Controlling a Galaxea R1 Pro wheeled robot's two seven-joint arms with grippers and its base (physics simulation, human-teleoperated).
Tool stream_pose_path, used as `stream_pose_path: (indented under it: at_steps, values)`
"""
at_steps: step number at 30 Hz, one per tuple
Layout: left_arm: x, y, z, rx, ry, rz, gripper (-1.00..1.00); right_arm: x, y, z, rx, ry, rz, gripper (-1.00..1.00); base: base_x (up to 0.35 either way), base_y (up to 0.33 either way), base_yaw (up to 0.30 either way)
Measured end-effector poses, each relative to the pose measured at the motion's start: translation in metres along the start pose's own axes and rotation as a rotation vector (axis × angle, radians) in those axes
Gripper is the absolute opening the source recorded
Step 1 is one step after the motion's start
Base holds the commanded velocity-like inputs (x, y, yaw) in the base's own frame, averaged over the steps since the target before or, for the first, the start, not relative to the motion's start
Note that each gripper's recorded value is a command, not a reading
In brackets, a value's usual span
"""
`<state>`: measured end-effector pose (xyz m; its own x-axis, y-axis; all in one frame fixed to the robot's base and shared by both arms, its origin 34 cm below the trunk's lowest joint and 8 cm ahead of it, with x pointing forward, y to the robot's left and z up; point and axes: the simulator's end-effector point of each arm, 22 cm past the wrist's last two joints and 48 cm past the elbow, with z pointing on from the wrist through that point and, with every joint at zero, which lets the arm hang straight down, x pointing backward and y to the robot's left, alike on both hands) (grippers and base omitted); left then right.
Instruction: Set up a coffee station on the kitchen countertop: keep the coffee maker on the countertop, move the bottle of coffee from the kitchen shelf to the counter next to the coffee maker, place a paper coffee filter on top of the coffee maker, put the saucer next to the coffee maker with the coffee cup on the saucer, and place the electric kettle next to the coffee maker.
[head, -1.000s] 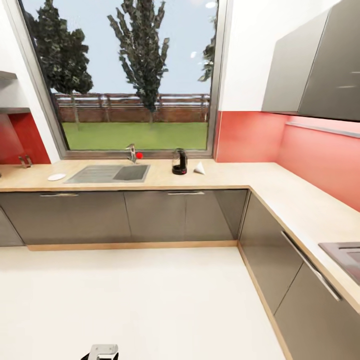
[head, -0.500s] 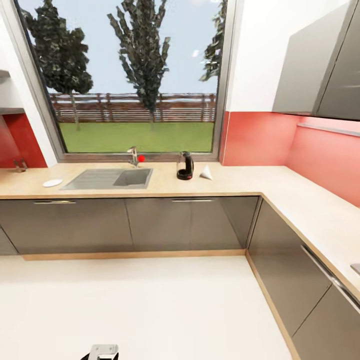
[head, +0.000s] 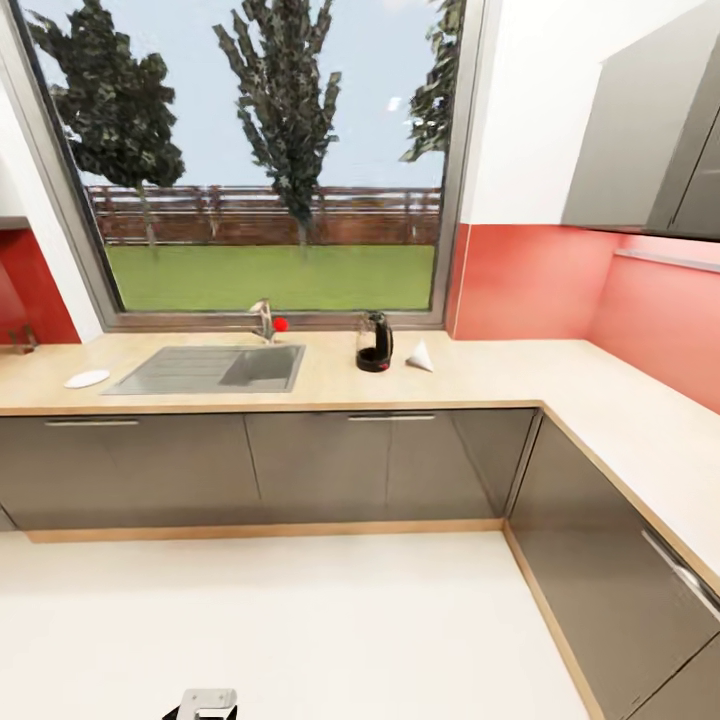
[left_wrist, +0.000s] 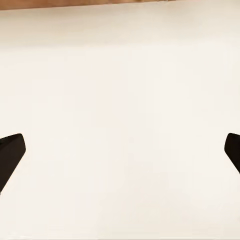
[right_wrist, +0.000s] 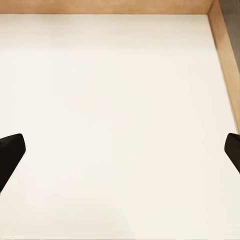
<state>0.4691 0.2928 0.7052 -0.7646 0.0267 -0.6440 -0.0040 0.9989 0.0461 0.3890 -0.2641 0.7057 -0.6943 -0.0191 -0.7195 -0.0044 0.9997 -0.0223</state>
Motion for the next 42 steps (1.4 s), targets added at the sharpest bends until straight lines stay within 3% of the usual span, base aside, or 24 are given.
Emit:
stream_pose_path:
  at_steps: [17,24,27,32,33,36,37,39,42]
  values:
    - [-0.005,-0.001,-0.001,0.002,-0.012,0.001,1.0,-0.004,0.002,0.0,-0.005,-0.011,-0.002,1.0,0.33,0.0,-0.113]
    - [-0.015,-0.007,-0.001,0.011,-0.029,0.01,1.0,0.006,0.005,-0.002,-0.012,0.012,-0.003,1.0,0.108,0.0,-0.123]
    - [-0.022,-0.014,0.0,0.024,-0.042,0.036,1.0,0.027,0.01,-0.008,-0.021,0.058,-0.004,1.0,0.016,0.0,-0.035]
    - [-0.039,-0.026,0.003,0.051,-0.065,0.11,1.0,0.038,0.02,-0.011,-0.056,0.081,-0.053,1.0,0.005,0.0,-0.01]
    - [-0.065,-0.029,0.006,0.055,-0.104,0.124,1.0,0.041,0.024,-0.012,-0.07,0.087,-0.078,1.0,0.001,0.0,-0.002]
    - [-0.112,-0.041,0.013,0.105,-0.146,0.139,1.0,0.048,0.029,-0.014,-0.083,0.109,-0.101,1.0,0.0,0.0,-0.001]
    - [-0.129,-0.048,0.015,0.147,-0.144,0.145,1.0,0.058,0.031,-0.016,-0.087,0.139,-0.104,1.0,0.0,0.0,0.0]
    - [-0.2,-0.075,0.013,0.293,-0.164,0.161,1.0,0.1,0.049,-0.03,-0.104,0.29,-0.095,1.0,0.0,0.0,0.0]
    - [-0.272,-0.095,0.002,0.377,-0.198,0.17,1.0,0.115,0.056,-0.036,-0.106,0.365,-0.084,1.0,0.0,0.0,0.0]
